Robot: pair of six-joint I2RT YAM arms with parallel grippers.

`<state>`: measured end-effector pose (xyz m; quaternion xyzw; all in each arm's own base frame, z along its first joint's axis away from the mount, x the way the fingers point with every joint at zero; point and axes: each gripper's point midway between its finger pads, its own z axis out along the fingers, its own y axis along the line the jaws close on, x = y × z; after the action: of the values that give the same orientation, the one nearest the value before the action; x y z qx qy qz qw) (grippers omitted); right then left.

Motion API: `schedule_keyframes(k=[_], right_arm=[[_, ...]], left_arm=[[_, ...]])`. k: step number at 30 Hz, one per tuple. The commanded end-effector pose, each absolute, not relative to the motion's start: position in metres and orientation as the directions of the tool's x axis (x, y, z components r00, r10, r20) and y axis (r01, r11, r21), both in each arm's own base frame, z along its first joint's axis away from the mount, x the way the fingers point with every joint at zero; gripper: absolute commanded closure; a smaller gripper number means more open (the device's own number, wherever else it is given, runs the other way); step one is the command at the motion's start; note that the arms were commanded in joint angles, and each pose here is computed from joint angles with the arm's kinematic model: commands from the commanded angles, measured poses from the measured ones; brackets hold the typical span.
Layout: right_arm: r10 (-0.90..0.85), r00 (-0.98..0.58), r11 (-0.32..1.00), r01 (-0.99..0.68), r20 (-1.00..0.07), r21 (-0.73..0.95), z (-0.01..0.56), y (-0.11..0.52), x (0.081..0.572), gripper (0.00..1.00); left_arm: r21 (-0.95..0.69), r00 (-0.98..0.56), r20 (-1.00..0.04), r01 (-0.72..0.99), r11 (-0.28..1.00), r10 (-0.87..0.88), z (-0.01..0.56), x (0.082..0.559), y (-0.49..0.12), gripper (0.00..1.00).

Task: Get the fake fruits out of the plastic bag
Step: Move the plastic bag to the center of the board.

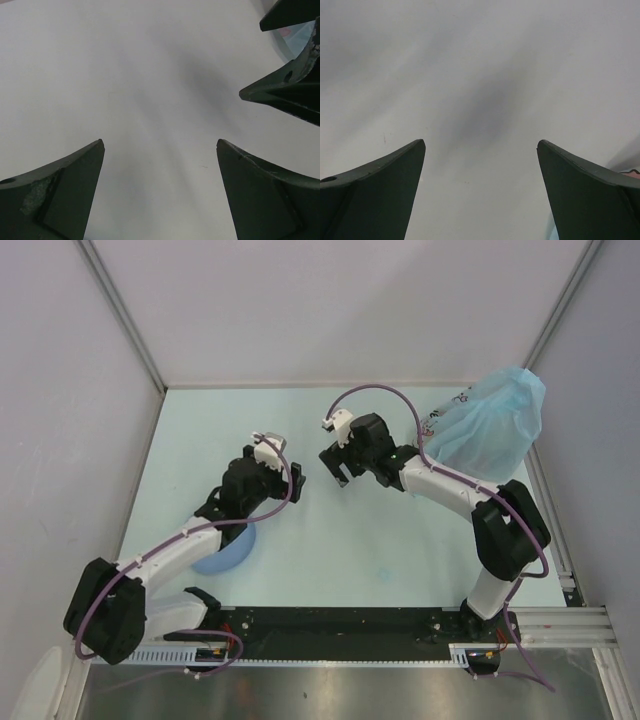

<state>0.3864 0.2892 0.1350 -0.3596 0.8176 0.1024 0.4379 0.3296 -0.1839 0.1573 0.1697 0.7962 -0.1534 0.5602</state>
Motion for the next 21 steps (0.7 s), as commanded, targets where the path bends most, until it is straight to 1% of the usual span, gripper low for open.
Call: schedule_keyframes(k=[1, 2, 6, 10, 13, 15, 16, 18, 21], right_arm=[[-0.485, -0.313, 0.678, -0.725, -0.817, -0.125, 0.148, 0.304, 0.390, 0.01], [-0.497, -0.311, 0.671, -0.730, -0.810, -0.131, 0.146, 0.302, 0.388, 0.01], [-0.534, -0.314, 0.668, -0.726, -0.785, -0.164, 0.143, 0.294, 0.387, 0.02], [-0.513, -0.305, 0.691, -0.702, -0.802, -0.175, 0.151, 0.293, 0.392, 0.01], [-0.486, -0.266, 0.694, -0.696, -0.832, -0.183, 0.168, 0.300, 0.394, 0.01], [-0.472, -0.218, 0.690, -0.694, -0.854, -0.204, 0.200, 0.300, 0.396, 0.00], [-0.464, -0.198, 0.689, -0.693, -0.864, -0.211, 0.214, 0.298, 0.399, 0.00], [-0.438, -0.135, 0.689, -0.685, -0.889, -0.236, 0.258, 0.289, 0.399, 0.00], [-0.390, -0.087, 0.728, -0.639, -0.917, -0.249, 0.306, 0.257, 0.401, 0.02]], left_arm=[[-0.065, -0.257, -0.964, 0.486, 0.872, 0.072, 0.174, 0.334, -0.199, 0.00], [-0.070, -0.259, -0.963, 0.517, 0.853, 0.077, 0.173, 0.331, -0.205, 0.00], [-0.067, -0.228, -0.971, 0.549, 0.833, 0.072, 0.174, 0.328, -0.214, 0.00], [-0.025, -0.213, -0.967, 0.627, 0.779, 0.140, 0.164, 0.319, -0.232, 0.00], [-0.022, -0.234, -0.961, 0.591, 0.806, 0.146, 0.162, 0.328, -0.230, 0.00], [-0.011, -0.271, -0.950, 0.532, 0.847, 0.158, 0.153, 0.338, -0.222, 0.00], [-0.007, -0.266, -0.951, 0.529, 0.848, 0.158, 0.161, 0.343, -0.225, 0.00], [0.002, -0.299, -0.934, 0.542, 0.840, 0.195, 0.157, 0.344, -0.227, 0.00], [0.020, -0.247, -0.948, 0.583, 0.812, 0.201, 0.182, 0.350, -0.238, 0.00]])
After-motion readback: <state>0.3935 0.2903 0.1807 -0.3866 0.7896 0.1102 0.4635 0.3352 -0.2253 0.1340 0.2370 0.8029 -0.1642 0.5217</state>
